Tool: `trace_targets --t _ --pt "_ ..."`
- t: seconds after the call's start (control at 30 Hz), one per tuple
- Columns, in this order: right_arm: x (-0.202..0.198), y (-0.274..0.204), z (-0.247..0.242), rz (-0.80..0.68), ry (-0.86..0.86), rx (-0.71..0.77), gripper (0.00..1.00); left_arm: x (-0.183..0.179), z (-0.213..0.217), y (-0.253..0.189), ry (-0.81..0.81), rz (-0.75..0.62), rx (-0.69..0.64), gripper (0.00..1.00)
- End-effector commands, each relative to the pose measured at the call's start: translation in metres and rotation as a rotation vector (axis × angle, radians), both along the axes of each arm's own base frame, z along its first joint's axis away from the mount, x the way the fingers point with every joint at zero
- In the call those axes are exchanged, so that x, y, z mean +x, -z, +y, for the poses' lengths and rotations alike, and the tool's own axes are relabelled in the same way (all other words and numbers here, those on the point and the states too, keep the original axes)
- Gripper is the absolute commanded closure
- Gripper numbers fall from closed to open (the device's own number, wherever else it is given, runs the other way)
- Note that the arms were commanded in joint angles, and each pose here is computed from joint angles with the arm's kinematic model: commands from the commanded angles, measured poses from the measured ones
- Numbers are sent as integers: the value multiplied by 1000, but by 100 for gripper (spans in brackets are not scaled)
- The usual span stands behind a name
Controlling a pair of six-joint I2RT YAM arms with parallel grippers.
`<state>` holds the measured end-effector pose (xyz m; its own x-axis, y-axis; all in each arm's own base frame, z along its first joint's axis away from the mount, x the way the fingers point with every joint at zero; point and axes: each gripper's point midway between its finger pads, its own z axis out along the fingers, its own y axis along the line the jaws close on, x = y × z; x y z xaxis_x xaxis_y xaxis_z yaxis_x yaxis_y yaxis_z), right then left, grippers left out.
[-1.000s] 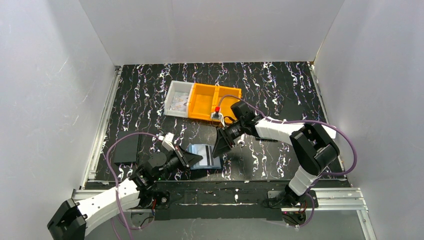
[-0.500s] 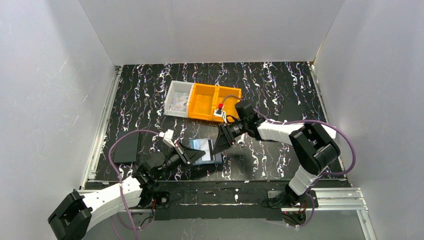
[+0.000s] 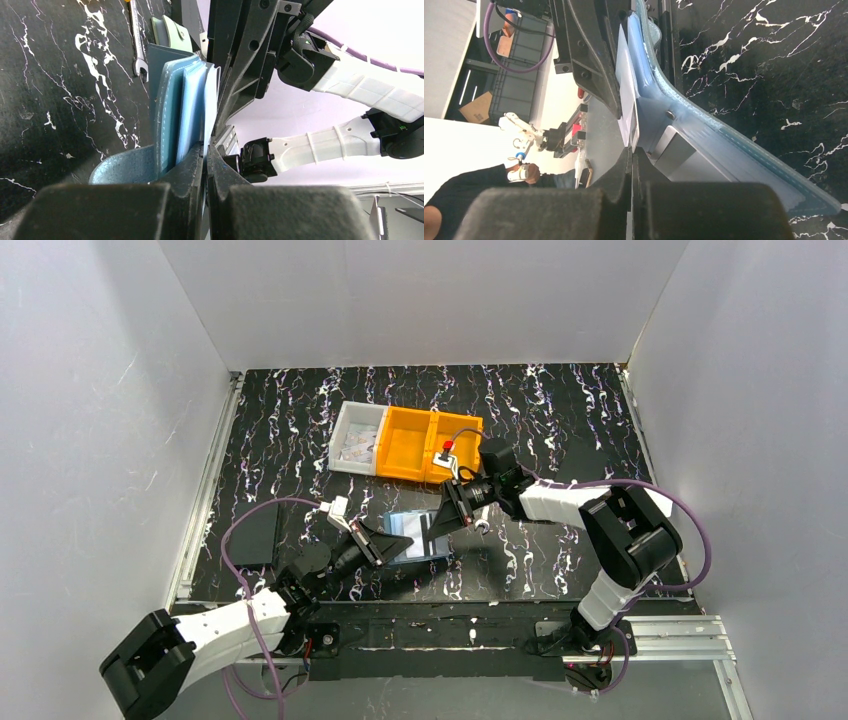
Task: Take the credit cards out of the card holder
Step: Pick up the card holder from the center of the board, then remove the credit card from the card holder.
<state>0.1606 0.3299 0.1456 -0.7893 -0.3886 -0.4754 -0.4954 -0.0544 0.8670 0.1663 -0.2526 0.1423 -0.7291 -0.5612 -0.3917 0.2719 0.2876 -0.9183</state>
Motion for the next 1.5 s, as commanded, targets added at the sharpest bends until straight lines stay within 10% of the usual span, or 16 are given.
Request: trace_targets --t 0.0,0.27,0.73,1.0,1.47 --pt "1 -19 0 -74 -21 70 99 4 3 -8 -28 -27 -38 100" --pt "29 21 -11 -99 67 -60 99 13 24 35 -140 73 39 76" --pt "51 88 -30 -132 106 -322 99 15 47 84 -169 149 234 90" --pt "44 39 -37 -327 -7 -185 99 6 20 49 14 63 237 37" --pt "18 -16 -42 -335 -109 60 99 22 -23 8 203 -76 306 26"
